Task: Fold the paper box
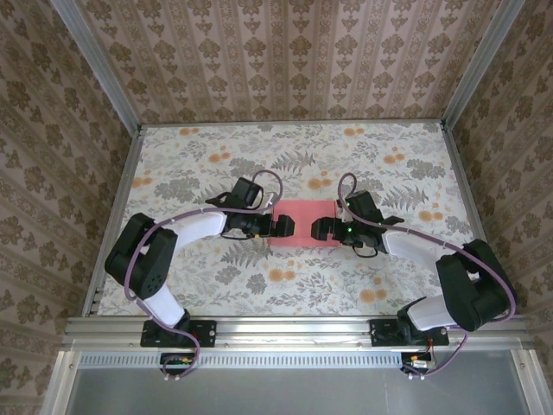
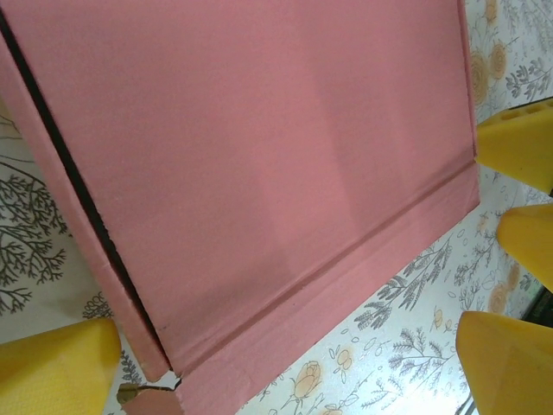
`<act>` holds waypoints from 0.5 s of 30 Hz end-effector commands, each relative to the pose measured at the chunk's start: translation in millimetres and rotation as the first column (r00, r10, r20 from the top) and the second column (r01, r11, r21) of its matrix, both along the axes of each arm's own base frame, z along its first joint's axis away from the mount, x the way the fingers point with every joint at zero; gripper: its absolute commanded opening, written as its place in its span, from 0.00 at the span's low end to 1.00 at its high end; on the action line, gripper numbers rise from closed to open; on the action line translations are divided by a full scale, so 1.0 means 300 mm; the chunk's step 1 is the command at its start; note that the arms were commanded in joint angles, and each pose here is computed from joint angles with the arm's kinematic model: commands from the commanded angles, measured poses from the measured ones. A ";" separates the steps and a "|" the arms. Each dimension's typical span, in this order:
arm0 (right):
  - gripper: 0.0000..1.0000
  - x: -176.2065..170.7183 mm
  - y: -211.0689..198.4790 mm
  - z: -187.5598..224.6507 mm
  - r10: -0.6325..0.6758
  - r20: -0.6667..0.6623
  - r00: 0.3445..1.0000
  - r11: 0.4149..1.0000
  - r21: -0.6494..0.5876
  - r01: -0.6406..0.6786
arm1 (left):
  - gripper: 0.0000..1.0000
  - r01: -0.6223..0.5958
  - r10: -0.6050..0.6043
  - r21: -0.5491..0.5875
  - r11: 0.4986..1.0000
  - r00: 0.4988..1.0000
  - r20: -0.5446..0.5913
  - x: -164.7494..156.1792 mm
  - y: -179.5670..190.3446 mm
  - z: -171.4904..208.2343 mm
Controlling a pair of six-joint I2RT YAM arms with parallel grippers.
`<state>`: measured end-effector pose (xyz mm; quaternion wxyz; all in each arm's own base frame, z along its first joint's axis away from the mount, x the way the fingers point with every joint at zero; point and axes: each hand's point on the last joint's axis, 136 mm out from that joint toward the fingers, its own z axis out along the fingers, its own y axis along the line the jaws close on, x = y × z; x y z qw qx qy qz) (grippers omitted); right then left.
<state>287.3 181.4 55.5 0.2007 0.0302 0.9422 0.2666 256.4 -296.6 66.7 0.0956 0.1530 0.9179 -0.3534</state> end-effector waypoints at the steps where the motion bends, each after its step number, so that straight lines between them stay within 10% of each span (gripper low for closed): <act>1: 0.99 0.021 0.024 0.023 0.014 0.017 1.000 1.000 0.019 -0.014 | 1.00 0.002 -0.001 0.010 1.000 1.000 -0.030 -0.006 -0.009 -0.008; 15: 0.99 0.021 0.044 0.053 0.053 0.067 0.996 0.998 0.033 -0.055 | 1.00 0.021 -0.020 -0.062 0.998 1.000 0.015 -0.002 -0.043 0.061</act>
